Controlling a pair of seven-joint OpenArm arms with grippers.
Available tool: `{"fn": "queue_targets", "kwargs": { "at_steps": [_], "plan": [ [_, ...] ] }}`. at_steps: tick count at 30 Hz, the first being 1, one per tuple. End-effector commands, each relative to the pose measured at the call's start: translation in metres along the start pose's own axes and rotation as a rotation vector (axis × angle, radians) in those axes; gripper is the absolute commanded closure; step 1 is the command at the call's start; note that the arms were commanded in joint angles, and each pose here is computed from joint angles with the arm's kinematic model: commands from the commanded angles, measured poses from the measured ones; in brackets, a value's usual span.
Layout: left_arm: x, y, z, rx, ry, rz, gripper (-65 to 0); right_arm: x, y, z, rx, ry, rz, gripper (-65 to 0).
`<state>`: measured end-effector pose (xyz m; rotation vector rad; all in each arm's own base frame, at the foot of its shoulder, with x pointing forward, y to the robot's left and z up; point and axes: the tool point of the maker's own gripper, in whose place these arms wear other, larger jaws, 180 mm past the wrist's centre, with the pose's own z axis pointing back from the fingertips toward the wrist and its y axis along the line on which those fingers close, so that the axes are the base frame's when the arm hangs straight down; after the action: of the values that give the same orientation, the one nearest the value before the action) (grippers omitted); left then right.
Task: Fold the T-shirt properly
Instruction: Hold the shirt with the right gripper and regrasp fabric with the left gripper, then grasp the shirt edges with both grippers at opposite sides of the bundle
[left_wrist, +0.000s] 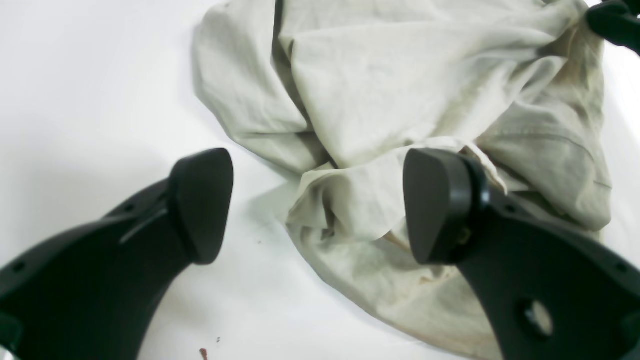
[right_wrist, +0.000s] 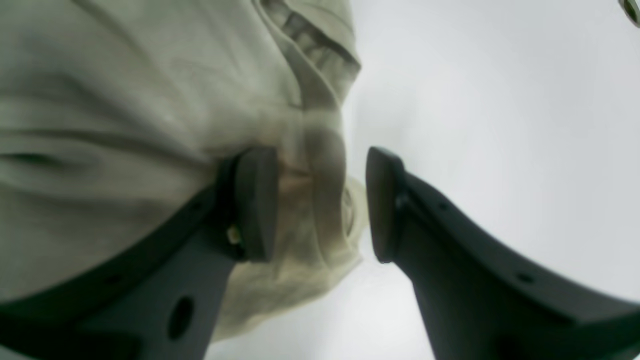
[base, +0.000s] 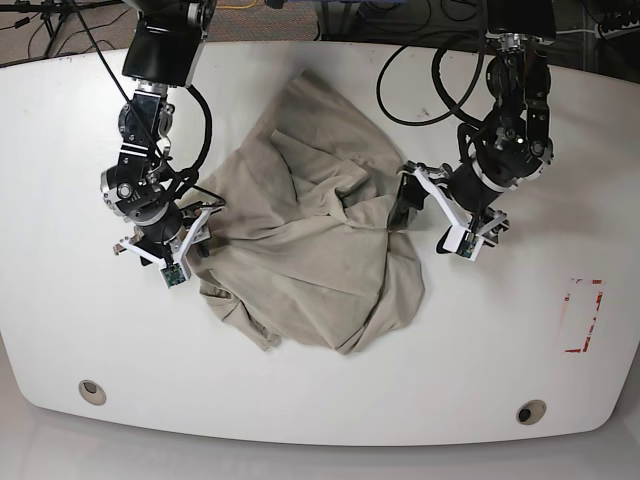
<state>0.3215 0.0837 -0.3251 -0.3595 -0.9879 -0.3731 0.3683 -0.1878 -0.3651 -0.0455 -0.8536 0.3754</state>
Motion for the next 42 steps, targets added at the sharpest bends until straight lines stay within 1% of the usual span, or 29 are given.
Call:
{"fn": "queue_targets", "kwargs": {
  "at_steps": [1,8,12,16,20,34,38,40,41,42],
  "plan": [
    [0.019,-0.001,0.003,-0.006,-0.061,-0.016,-49.9,0.018,-0.010,0.000,-0.017,-0.060,-0.003,-27.7],
    [0.018,0.005,0.005,0.003,-0.053,-0.034,-49.9,0.007,-0.004,-0.009,0.008,-0.058,-0.028,-28.2],
    [0.018,0.005,0.006,0.004,-0.054,-0.035,-49.9,-0.002,-0.003,-0.014,0.016,-0.041,-0.048,-33.3],
    [0.018,0.006,0.006,0.003,-0.053,-0.035,-49.9,-0.012,-0.017,-0.013,-0.010,-0.052,-0.104,-38.8],
    [0.018,0.006,0.006,0.003,-0.053,-0.035,-49.9,-0.021,-0.024,-0.014,-0.021,-0.048,-0.138,-40.9],
    [0.018,0.006,0.006,0.005,-0.052,-0.038,-49.9,-0.038,-0.016,-0.015,-0.006,-0.015,-0.155,-40.7],
    [0.018,0.006,0.006,0.005,-0.052,-0.038,-49.9,-0.042,-0.005,-0.015,0.021,-0.020,-0.188,-40.6],
    [0.018,0.006,0.006,0.005,-0.052,-0.038,-49.9,-0.046,-0.003,-0.015,0.030,-0.021,-0.202,-38.2],
    [0.018,0.006,0.006,0.005,-0.052,-0.038,-49.9,-0.044,-0.002,-0.015,0.034,-0.026,-0.206,-35.5],
    [0.018,0.009,0.007,0.010,-0.054,-0.034,-49.9,-0.045,-0.001,-0.014,0.035,-0.025,-0.207,-31.2]
  ]
}}
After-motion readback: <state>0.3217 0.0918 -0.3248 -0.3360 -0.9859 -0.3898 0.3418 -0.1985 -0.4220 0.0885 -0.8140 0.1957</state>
